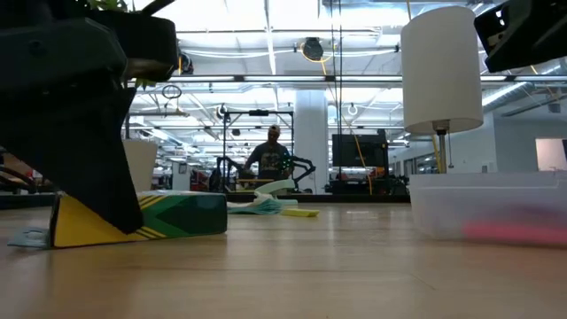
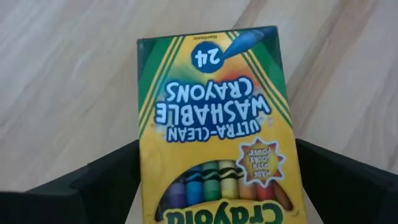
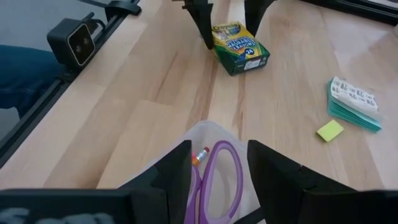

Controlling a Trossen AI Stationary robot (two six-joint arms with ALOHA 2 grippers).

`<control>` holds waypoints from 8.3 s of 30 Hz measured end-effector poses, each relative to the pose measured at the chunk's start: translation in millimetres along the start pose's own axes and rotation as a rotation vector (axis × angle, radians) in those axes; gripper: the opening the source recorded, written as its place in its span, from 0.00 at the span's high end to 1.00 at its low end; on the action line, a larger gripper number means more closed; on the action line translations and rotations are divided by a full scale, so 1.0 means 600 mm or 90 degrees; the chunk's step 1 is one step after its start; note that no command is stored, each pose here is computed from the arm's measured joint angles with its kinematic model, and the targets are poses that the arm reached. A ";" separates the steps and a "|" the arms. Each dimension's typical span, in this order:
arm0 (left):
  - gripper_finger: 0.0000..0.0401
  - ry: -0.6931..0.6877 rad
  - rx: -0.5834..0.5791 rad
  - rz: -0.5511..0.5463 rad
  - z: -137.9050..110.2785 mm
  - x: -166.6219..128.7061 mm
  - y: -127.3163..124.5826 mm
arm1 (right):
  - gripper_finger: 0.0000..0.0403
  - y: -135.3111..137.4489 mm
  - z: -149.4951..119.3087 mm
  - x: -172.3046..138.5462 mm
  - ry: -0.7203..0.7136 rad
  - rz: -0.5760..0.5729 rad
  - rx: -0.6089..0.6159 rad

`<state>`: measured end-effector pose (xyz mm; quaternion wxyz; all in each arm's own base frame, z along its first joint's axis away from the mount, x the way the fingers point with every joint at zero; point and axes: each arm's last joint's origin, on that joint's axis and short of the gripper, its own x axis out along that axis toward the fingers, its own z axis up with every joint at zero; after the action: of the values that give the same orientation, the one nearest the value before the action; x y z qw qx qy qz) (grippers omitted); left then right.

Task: Pack school essentials
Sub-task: Put the yellow crayon box into the violet supply box

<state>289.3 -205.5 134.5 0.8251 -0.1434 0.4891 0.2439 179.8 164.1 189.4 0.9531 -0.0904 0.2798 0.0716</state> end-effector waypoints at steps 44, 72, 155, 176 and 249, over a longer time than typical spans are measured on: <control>0.17 0.020 0.010 -0.013 0.005 0.009 -0.011 | 0.63 0.001 0.002 0.000 -0.006 0.002 0.002; 0.21 -0.073 0.168 -0.104 0.157 -0.005 -0.004 | 0.63 0.001 0.002 0.000 -0.007 0.002 -0.018; 0.19 -0.355 0.387 -0.008 0.292 -0.034 -0.029 | 0.30 -0.045 0.060 -0.044 -0.257 -0.148 0.484; 0.19 -0.358 0.388 0.007 0.292 -0.034 -0.028 | 0.35 -0.098 0.057 -0.009 -0.164 -0.091 0.545; 0.00 -0.390 0.379 -0.034 0.292 -0.044 -0.041 | 0.78 -0.092 0.046 -0.013 -0.052 0.029 0.511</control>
<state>420.9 -149.8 241.9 0.9437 0.1675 0.2664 0.1019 198.0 115.9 223.5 0.9210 0.2984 0.2496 -0.0187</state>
